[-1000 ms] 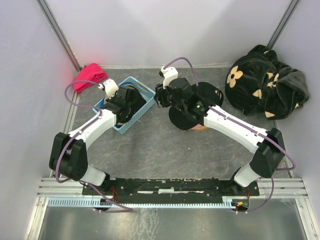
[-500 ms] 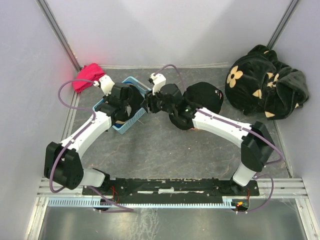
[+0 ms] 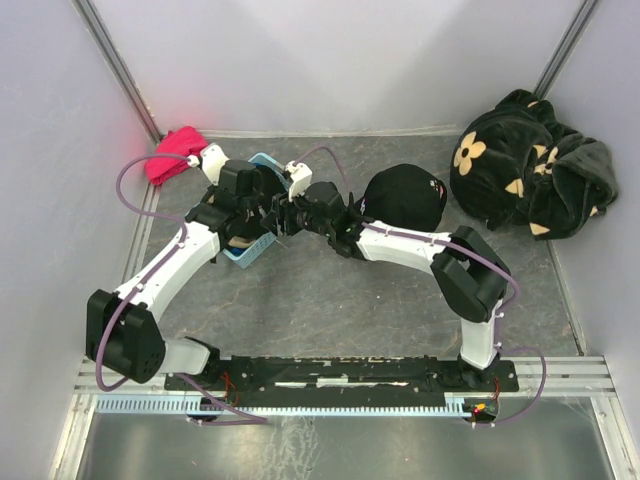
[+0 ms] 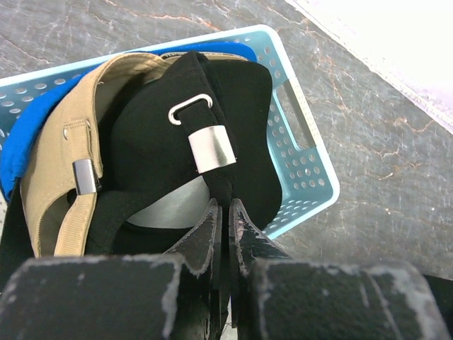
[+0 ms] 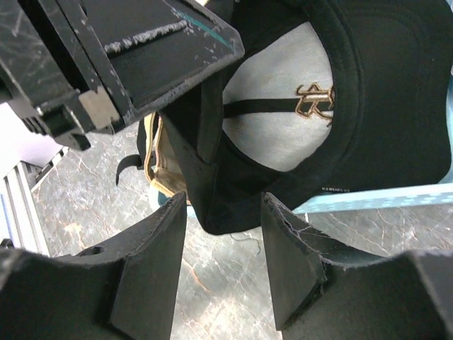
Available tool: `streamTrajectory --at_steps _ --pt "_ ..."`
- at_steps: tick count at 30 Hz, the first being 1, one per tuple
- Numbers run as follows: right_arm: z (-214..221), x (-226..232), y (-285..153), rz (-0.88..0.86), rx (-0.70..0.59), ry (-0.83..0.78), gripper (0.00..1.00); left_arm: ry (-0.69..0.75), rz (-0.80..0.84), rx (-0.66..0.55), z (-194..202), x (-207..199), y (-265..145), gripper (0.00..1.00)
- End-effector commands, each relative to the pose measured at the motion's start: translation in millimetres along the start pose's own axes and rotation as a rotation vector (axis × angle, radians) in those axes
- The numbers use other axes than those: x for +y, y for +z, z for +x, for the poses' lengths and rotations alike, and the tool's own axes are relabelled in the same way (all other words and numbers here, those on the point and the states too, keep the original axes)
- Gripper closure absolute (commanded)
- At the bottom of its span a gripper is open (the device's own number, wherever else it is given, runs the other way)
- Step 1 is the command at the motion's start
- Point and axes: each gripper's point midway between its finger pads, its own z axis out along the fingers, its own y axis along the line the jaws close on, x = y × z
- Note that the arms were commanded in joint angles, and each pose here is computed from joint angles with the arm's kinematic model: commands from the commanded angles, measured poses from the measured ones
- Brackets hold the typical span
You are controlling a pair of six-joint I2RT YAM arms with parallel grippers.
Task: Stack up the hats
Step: Pick up the hat from the bin.
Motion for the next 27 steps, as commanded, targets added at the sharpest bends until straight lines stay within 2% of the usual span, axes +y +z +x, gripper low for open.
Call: streamTrajectory --at_steps 1,19,24,27 --pt "-34.0 19.9 8.0 -0.086 -0.128 0.001 0.45 -0.006 0.079 -0.030 -25.0 -16.1 -14.0 0.97" --pt "-29.9 32.3 32.7 -0.175 -0.130 0.042 0.47 -0.042 0.141 -0.023 -35.9 -27.9 -21.1 0.97" --pt "-32.5 31.3 34.3 -0.178 -0.149 0.054 0.62 -0.042 0.140 -0.022 -36.7 -25.3 -22.5 0.97" --pt "-38.4 34.3 34.0 -0.189 -0.161 0.052 0.78 -0.048 0.142 -0.021 -36.6 -24.8 -22.9 0.97"
